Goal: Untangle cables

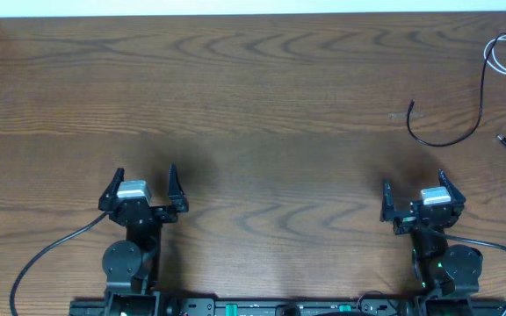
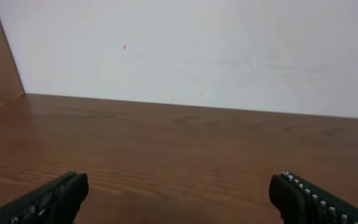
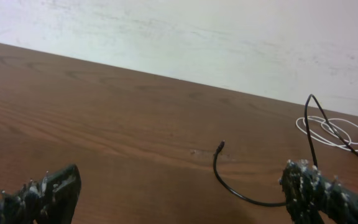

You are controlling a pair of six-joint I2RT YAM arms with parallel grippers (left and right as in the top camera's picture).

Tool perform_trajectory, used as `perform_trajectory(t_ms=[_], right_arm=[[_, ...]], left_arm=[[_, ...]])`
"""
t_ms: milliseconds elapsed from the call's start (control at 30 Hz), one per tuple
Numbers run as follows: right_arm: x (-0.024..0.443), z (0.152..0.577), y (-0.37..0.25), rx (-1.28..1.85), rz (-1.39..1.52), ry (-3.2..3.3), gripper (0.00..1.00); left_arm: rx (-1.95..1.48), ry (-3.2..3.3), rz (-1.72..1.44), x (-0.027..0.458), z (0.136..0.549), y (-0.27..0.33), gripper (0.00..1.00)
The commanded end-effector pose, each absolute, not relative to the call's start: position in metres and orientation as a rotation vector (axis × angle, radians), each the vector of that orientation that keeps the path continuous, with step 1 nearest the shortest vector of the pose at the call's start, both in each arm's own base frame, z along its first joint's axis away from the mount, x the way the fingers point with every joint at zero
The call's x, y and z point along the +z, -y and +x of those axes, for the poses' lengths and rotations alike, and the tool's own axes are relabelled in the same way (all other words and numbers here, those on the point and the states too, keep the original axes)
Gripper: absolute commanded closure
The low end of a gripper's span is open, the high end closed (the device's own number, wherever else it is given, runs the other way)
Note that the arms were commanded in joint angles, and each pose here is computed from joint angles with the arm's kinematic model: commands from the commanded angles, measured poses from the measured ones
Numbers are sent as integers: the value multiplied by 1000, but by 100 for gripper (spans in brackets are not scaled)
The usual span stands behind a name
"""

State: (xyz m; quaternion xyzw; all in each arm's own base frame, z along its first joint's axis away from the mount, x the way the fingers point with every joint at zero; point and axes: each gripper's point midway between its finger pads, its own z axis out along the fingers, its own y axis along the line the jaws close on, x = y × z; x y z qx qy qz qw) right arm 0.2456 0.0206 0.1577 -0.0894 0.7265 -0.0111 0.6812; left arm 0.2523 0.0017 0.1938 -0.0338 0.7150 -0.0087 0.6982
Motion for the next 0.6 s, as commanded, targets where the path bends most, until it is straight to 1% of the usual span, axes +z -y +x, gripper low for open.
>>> perform_trajectory(t_ms=[0, 267, 567], right_arm=[[157, 245, -22, -25, -206, -1630, 1], [157, 245, -22, -25, -206, -1630, 1], [157, 245, -22, -25, -206, -1630, 1]], left_arm=[[19, -1591, -50, 182, 251, -3, 2], [22, -1742, -39, 133, 245, -2, 2], [-18, -1724, -5, 137, 244, 7, 2]])
